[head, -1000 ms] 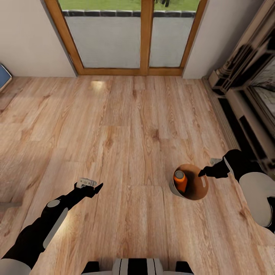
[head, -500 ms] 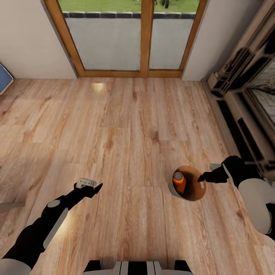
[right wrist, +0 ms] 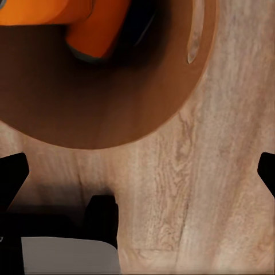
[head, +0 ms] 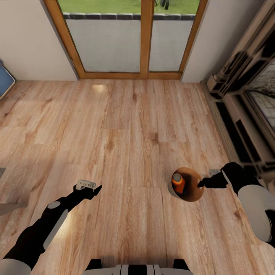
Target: Put the three can of soda from the living room inside the tash can in the kitchen.
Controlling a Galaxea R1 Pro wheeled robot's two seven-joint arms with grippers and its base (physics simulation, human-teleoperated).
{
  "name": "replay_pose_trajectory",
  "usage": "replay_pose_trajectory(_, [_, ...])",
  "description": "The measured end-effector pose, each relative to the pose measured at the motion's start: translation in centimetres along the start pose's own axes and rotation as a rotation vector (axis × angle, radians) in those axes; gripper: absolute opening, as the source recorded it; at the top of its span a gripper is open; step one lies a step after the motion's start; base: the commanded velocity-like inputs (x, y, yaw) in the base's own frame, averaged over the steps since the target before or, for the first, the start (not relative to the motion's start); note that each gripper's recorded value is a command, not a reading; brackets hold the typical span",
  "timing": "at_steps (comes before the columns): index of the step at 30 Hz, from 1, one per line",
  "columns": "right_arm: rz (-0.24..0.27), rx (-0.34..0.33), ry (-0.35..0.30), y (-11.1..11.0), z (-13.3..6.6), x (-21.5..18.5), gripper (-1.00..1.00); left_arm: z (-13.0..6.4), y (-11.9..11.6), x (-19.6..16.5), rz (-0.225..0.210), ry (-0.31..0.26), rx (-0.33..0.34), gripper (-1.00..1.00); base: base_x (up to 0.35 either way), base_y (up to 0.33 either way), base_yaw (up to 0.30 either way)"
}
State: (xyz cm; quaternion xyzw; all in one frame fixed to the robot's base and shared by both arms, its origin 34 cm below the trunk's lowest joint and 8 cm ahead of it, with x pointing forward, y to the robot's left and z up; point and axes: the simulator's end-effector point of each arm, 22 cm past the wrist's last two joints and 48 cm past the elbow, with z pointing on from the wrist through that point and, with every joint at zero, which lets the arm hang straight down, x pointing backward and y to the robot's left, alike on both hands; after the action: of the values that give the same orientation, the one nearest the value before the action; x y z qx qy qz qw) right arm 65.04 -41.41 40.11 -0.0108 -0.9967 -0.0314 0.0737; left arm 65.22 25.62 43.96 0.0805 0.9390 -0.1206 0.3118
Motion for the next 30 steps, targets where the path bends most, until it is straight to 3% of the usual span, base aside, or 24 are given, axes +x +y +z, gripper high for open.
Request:
replay_pose_trajectory(14, [-0.020,0.007,0.000,0.5,-1.4,2.0,1.00,-1.8,0.9,-0.8,-0.010,0.015,-0.048,1.00,0.000,0.000,0.000])
replay_pose_trajectory(21, [-0.057,0.039,-0.030,0.1,-2.2,4.0,1.00,-2.6,1.4,1.2,-0.029,0.071,-0.067,1.00,0.000,0.000,0.000])
replay_pose_trajectory(30, [-0.072,0.031,-0.006,1.2,-2.4,6.8,1.00,-3.5,0.9,2.5,-0.058,0.111,-0.071,1.00,0.000,0.000,0.000])
